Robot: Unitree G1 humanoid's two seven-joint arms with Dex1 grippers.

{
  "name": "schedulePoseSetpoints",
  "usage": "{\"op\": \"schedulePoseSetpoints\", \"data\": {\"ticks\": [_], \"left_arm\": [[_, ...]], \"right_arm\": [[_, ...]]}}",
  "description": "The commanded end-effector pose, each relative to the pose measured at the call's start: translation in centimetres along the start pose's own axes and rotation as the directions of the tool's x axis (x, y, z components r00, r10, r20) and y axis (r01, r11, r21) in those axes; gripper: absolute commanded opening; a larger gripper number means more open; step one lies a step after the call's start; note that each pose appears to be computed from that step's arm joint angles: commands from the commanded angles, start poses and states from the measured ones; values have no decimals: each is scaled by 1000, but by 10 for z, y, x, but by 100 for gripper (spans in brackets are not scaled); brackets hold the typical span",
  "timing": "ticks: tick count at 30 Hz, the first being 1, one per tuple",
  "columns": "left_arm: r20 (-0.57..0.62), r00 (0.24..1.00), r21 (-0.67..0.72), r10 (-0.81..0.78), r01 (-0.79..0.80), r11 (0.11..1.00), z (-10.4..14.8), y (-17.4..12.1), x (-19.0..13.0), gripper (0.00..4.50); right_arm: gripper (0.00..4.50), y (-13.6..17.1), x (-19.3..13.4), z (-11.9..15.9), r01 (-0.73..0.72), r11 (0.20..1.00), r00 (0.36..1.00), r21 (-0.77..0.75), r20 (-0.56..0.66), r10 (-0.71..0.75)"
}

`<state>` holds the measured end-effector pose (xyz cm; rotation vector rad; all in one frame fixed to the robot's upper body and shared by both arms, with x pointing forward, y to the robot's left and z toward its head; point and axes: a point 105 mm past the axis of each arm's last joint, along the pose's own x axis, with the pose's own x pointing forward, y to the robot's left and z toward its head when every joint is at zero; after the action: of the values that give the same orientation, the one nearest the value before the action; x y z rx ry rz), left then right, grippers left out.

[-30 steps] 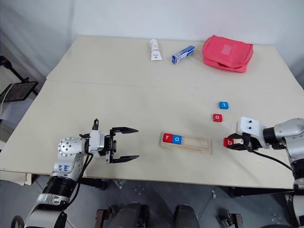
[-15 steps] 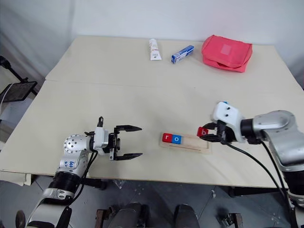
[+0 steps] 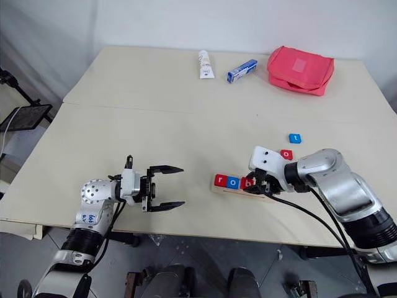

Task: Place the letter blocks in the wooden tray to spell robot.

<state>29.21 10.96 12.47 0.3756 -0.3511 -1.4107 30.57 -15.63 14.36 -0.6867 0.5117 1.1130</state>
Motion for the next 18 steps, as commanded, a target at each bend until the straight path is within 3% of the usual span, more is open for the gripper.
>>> {"op": "schedulePoseSetpoints", "data": {"ticks": [1, 10, 18], "left_arm": [[10, 1000, 23, 17, -17, 1000, 6, 1, -2, 450], [9, 1000, 23, 22, -23, 999, 7, 1, -3, 450], [9, 1000, 25, 22, -23, 999, 7, 2, -3, 450]], "right_arm": [[147, -6, 0, 7, 21, 999, 1000, -36, 14, -21], [147, -10, 5, 6, 30, 999, 1000, -45, 6, -30], [410, -5, 3, 5, 13, 998, 1000, -63, -10, -14]]}}
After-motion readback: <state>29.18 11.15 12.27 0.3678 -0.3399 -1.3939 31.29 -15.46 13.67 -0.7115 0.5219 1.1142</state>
